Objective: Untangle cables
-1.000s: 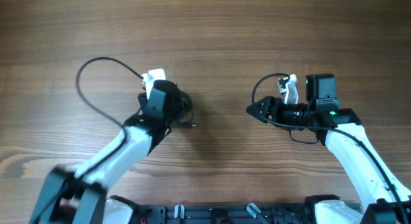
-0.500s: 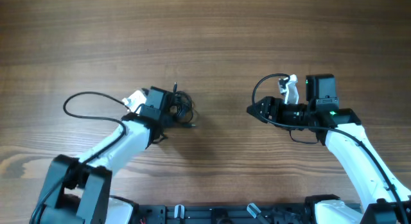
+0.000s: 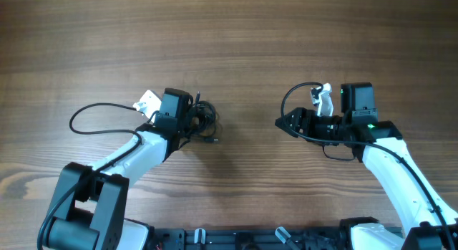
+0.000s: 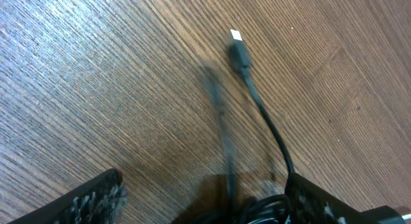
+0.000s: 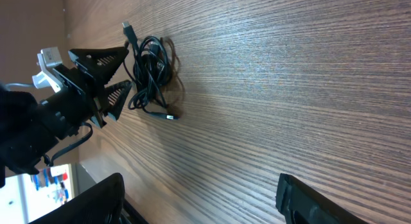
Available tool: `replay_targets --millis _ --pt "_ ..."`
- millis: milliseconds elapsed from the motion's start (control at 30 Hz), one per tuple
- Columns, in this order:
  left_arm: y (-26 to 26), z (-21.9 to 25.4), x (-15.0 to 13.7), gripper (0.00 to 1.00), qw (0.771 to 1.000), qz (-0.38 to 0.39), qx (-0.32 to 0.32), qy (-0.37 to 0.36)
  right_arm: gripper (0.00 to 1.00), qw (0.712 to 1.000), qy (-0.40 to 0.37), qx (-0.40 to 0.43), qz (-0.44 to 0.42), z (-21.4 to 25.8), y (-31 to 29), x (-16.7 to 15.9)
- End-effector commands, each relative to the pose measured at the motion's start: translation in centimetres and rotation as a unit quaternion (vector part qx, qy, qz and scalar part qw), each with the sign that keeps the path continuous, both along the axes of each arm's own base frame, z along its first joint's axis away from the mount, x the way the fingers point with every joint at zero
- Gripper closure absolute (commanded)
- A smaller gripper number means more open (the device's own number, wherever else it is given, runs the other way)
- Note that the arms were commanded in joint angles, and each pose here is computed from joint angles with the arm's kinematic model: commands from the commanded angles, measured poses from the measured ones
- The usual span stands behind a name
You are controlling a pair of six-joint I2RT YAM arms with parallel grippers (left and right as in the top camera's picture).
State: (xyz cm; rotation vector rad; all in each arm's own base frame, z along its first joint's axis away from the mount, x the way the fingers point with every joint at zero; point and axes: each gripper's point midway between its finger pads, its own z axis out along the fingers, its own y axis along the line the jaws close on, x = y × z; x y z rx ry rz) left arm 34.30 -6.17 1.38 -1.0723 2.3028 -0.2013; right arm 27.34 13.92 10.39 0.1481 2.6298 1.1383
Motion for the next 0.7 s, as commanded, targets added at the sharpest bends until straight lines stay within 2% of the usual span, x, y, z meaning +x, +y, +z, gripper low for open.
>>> replay_targets --millis 0,133,167,233,400,433,500,567,667 --pt "-0.2 -0.9 -0.5 0.16 0.999 -0.034 0.011 0.018 0.22 1.0 -0.012 -0.005 0.002 0.2 -0.1 0.1" --pt "-2.3 -1.1 -0.7 0.16 0.984 -0.173 0.033 0.03 0.22 1.0 -0.011 -0.005 0.002 0.2 -0.1 0.1" --pt "-1.9 -1.3 -1.0 0.16 0.982 -0.18 0.045 0.039 0.22 1.0 -0.011 -0.005 0.002 0.2 -0.1 0.0" --pt "-0.3 -0.9 -0.7 0.0 0.988 -0.135 0.059 0.033 0.22 1.0 -0.011 -0.005 0.002 0.2 -0.1 0.0" --pt "1.1 4.2 1.3 0.0 0.994 -0.085 0.039 -0.048 0.22 1.0 -0.011 -0.005 0.002 0.2 -0.1 0.0" --pt "1.9 4.8 0.8 0.0 0.997 -0.044 0.025 -0.051 0.22 1.0 -0.011 -0.005 0.002 0.2 -0.1 0.0" --pt "3.0 4.8 -0.8 0.0 0.999 0.03 -0.008 -0.033 0.22 1.0 -0.011 -0.005 0.002 0.2 -0.1 0.1" --pt "2.8 4.4 -1.3 0.0 0.999 0.031 -0.02 -0.02 0.22 1.0 -0.011 -0.005 0.002 0.2 -0.1 0.1" --pt "2.8 2.6 -3.6 0.02 0.999 0.006 -0.008 0.045 0.22 1.0 -0.012 -0.005 0.002 0.2 -0.1 0.1"
